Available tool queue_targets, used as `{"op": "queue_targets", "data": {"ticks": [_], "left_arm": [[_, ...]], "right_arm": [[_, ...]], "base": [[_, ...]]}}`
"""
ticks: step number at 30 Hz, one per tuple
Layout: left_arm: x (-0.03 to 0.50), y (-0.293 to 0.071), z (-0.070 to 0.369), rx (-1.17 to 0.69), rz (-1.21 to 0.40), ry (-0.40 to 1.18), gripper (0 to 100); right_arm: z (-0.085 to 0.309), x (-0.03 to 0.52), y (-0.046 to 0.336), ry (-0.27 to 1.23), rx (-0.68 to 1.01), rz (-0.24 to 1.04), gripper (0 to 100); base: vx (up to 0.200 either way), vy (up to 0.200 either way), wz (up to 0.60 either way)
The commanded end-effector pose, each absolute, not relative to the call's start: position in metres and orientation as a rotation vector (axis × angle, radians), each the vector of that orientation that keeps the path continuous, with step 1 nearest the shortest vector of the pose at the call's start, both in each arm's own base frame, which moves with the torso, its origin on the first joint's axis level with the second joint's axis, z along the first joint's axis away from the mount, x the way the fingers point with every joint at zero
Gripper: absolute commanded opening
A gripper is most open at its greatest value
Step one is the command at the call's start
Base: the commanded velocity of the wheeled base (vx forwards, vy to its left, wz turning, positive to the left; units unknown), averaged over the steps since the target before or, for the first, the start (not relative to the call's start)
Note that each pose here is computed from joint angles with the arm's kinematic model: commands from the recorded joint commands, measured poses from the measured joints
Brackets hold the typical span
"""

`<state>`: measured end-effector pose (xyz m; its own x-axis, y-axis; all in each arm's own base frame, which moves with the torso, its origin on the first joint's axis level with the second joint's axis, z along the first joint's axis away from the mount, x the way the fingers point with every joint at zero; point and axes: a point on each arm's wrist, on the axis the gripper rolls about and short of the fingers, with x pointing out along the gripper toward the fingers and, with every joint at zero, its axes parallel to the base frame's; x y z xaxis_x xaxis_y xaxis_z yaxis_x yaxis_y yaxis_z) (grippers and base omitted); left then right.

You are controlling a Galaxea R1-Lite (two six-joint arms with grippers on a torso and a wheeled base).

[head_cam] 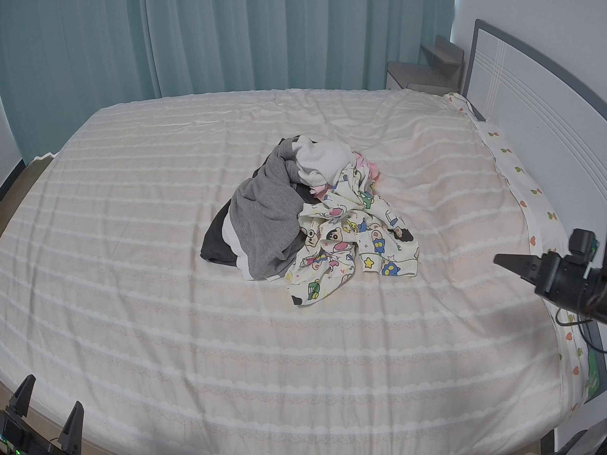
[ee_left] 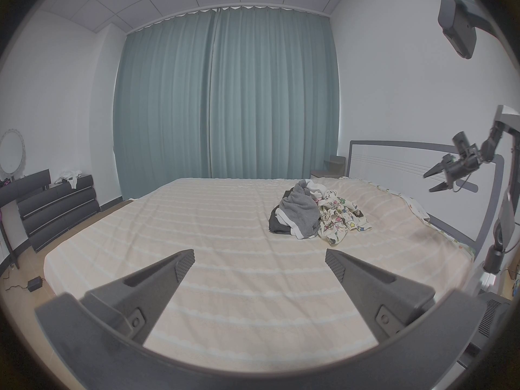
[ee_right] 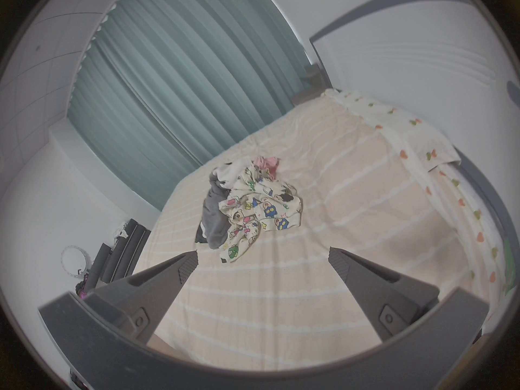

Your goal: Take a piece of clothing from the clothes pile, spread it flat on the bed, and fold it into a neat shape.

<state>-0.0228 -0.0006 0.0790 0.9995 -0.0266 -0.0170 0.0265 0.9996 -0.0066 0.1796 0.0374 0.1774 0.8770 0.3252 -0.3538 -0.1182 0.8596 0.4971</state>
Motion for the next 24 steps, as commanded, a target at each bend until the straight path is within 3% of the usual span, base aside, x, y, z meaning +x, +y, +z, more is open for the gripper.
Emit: {"op": "queue_targets", "data": {"ticks": [1,13,24], "left_arm": [[-0.022,-0.001,0.076,-0.006,-0.026,0.022,100],[-0.022,-0.001,0.076,-0.008,-0.026,0.022,100],[-0.022,-0.001,0.076,-0.009,-0.026,0.022,100]], "right_arm": [[0.085,0.323,0.076,0.677,0.563,0.160,100],[0.060,0.376,0.083,0.602,0.574,0.144,100],[0.041,0.417,0.082,0.505,0.479,0.178,100]], "base": [[0.000,0.000,0.00],[0.000,0.000,0.00],[0.000,0.000,0.00]]}}
